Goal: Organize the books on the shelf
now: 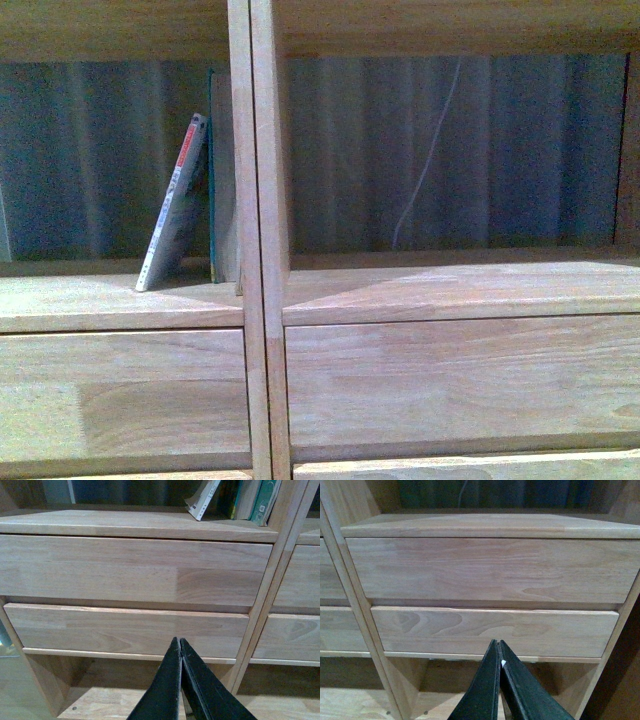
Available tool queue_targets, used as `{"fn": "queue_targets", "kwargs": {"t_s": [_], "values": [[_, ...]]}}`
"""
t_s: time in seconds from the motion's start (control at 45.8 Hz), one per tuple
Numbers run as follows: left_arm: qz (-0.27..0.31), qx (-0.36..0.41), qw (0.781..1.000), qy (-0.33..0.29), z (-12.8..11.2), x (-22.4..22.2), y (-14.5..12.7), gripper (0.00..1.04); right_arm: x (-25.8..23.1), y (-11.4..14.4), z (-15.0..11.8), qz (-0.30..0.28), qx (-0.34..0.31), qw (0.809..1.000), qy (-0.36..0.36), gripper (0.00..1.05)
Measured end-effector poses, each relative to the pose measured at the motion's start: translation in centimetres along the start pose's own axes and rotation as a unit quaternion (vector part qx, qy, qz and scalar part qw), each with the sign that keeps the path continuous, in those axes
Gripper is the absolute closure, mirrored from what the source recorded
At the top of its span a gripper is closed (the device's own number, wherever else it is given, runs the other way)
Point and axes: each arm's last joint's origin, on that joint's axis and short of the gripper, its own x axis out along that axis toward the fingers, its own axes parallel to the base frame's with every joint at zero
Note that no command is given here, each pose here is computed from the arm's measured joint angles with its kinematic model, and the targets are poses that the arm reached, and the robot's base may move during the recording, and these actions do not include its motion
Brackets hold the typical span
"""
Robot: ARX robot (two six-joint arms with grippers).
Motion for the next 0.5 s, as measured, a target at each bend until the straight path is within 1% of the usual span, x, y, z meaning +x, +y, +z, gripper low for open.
{"fn": "queue_targets", "kwargs": {"t_s": [0.24,0.328,0.502], "values": [[0.000,0.000,1.000,0.000,-0.5,0.0,0.0,1.02,0.0,0.0,0.0,0.000,0.000,1.000,0.000,1.02],[0.000,0.000,1.000,-0.001,-1.5,0.0,0.0,1.02,0.0,0.0,0.0,0.000,0.000,1.000,0.000,1.02],[-0.001,0.000,1.000,-0.002,-1.5,0.0,0.0,1.02,0.0,0.0,0.0,0.000,0.000,1.000,0.000,1.02]]}}
